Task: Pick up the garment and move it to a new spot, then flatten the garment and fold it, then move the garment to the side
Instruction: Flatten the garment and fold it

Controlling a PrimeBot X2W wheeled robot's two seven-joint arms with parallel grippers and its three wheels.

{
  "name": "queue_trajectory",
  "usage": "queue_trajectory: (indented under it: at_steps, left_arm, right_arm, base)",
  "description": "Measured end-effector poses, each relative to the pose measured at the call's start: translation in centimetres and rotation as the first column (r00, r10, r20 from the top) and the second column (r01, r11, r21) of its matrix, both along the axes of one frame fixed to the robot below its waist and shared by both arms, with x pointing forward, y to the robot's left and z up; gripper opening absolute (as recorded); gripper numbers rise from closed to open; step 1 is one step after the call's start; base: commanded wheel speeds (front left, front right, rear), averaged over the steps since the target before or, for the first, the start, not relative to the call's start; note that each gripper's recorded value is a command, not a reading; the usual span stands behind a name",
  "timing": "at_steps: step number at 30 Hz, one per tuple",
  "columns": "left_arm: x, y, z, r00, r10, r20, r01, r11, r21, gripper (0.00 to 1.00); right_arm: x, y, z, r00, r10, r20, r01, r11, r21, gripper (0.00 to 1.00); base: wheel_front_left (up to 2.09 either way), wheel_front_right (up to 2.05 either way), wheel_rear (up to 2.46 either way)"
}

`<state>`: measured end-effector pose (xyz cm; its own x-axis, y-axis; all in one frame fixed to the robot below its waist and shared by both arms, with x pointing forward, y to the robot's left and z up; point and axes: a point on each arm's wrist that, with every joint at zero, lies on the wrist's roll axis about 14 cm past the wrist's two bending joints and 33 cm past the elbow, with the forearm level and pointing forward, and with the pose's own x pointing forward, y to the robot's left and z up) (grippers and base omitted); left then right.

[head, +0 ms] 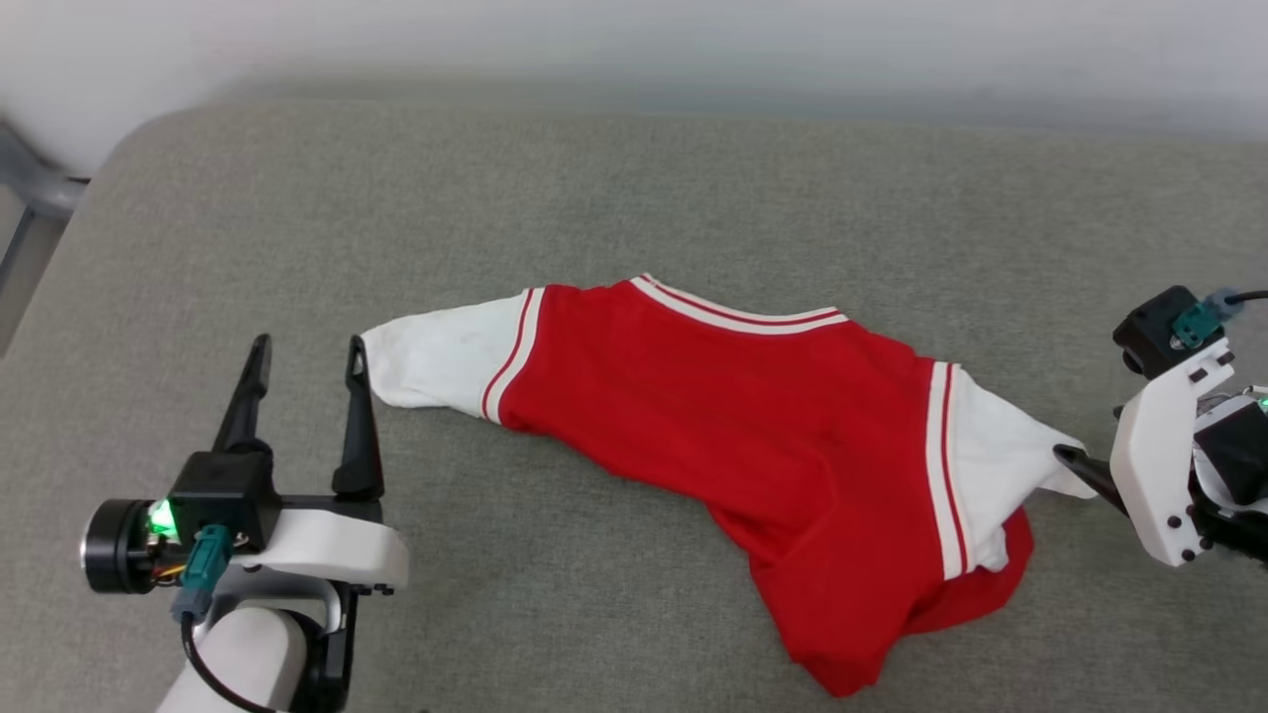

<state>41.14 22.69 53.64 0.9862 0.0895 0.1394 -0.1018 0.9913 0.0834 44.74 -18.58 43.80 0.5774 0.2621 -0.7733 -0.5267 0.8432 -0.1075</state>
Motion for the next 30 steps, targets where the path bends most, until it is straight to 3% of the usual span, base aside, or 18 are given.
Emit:
queue_trajectory:
  at_steps: [10,15,16,17,18,23,30]
  left_arm:
    - [0.4,0.5,-1.9,0.999,0.020,-0.038,-0.020,1.000,-0.008,1.00]
    - [0.5,0.6,-2.2,0.999,0.030,-0.039,-0.030,0.999,-0.010,1.00]
    - [0.5,0.6,-2.2,0.999,0.030,-0.038,-0.031,0.999,-0.012,1.00]
    - [0.5,0.7,-2.2,0.999,0.033,-0.038,-0.034,0.999,-0.014,1.00]
    - [0.6,0.5,-2.3,0.999,0.028,-0.038,-0.029,0.999,-0.016,1.00]
    - [0.8,-0.2,-2.1,1.000,0.008,-0.028,-0.009,1.000,-0.024,1.00]
    - [0.2,-0.9,-1.7,1.000,-0.007,-0.013,0.006,0.999,-0.033,1.00]
  right_arm:
    - [0.5,0.3,-6.6,0.976,-0.032,-0.214,0.019,0.998,-0.063,1.00]
    - [-0.1,0.2,-8.1,0.965,-0.044,-0.258,0.028,0.997,-0.066,1.00]
    - [-0.1,0.3,-8.0,0.966,-0.044,-0.254,0.030,0.998,-0.057,0.74]
    - [-0.1,0.4,-7.9,0.968,-0.044,-0.247,0.035,0.999,-0.042,0.22]
    - [-0.1,0.5,-7.7,0.971,-0.043,-0.236,0.038,0.999,-0.027,0.00]
    - [0.6,1.2,-5.5,0.992,-0.022,-0.123,0.029,0.998,0.057,0.00]
    - [1.7,-0.3,0.5,0.995,-0.041,0.094,0.028,0.990,0.136,0.00]
  base:
    - [0.00,0.00,0.00]
    - [0.00,0.00,0.00]
    - [0.00,0.00,0.00]
    - [0.00,0.00,0.00]
    - [0.00,0.00,0.00]
    - [0.00,0.00,0.00]
    - [0.00,0.00,0.00]
